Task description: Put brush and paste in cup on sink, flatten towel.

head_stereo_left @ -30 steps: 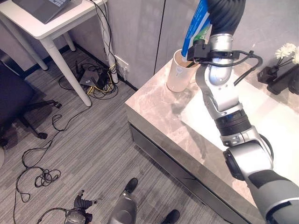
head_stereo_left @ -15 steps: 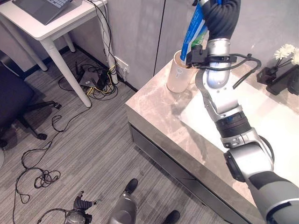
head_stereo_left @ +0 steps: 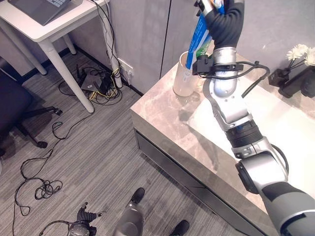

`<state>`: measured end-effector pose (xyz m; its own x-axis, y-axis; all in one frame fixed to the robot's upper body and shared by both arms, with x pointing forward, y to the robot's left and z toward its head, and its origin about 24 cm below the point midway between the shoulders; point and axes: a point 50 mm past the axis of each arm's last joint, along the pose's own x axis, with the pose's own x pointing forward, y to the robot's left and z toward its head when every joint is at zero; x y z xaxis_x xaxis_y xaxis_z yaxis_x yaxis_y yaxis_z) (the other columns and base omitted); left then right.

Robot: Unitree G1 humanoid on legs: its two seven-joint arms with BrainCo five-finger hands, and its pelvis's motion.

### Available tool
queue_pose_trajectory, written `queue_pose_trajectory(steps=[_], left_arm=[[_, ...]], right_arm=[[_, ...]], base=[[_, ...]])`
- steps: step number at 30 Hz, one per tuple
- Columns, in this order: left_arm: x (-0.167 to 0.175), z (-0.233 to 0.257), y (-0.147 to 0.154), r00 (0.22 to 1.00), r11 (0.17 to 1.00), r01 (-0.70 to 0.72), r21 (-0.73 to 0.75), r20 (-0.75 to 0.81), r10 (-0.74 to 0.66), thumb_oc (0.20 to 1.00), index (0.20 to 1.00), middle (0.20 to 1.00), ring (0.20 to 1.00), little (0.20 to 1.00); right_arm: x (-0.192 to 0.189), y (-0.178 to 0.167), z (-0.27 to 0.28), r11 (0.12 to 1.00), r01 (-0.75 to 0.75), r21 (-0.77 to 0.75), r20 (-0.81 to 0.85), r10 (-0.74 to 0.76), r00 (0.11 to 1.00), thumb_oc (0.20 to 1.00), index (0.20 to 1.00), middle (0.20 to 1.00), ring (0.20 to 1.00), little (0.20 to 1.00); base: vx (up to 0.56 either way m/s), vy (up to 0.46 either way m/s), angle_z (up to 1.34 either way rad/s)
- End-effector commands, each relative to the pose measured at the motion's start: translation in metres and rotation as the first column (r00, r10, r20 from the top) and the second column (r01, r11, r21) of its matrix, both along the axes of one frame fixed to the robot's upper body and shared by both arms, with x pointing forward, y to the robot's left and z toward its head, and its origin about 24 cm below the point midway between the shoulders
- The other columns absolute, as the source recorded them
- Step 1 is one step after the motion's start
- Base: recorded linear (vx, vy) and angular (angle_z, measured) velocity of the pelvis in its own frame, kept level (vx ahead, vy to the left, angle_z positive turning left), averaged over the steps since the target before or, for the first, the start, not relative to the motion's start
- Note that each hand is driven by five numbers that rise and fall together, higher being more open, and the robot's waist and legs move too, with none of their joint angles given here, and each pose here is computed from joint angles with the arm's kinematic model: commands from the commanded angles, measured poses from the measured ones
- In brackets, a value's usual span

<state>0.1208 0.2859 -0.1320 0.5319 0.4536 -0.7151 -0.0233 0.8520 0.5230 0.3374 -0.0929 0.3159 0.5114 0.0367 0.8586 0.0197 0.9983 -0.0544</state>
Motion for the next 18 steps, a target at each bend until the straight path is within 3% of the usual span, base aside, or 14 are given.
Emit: queue_pose_trajectory(steps=[1, 18], left_arm=[[-0.005, -0.002, 0.005, 0.999, 0.999, -0.026, 0.023, -0.030, 0.026, 1.000, 1.000, 1.000, 1.000, 1.000], [0.002, 0.004, 0.013, 1.000, 0.999, -0.030, 0.046, -0.002, 0.030, 1.000, 1.000, 1.000, 1.000, 1.000]], right_arm=[[-0.015, -0.006, 0.021, 1.000, 0.019, -0.011, 0.131, -0.017, 0.991, 0.200, 0.200, 0.200, 0.200, 0.200], [-0.009, 0.000, 0.049, 0.994, 0.105, -0.004, 0.169, -0.103, 0.980, 0.200, 0.200, 0.200, 0.200, 0.200]], base=[[0.00, 0.000, 0.00], [0.00, 0.000, -0.01]])
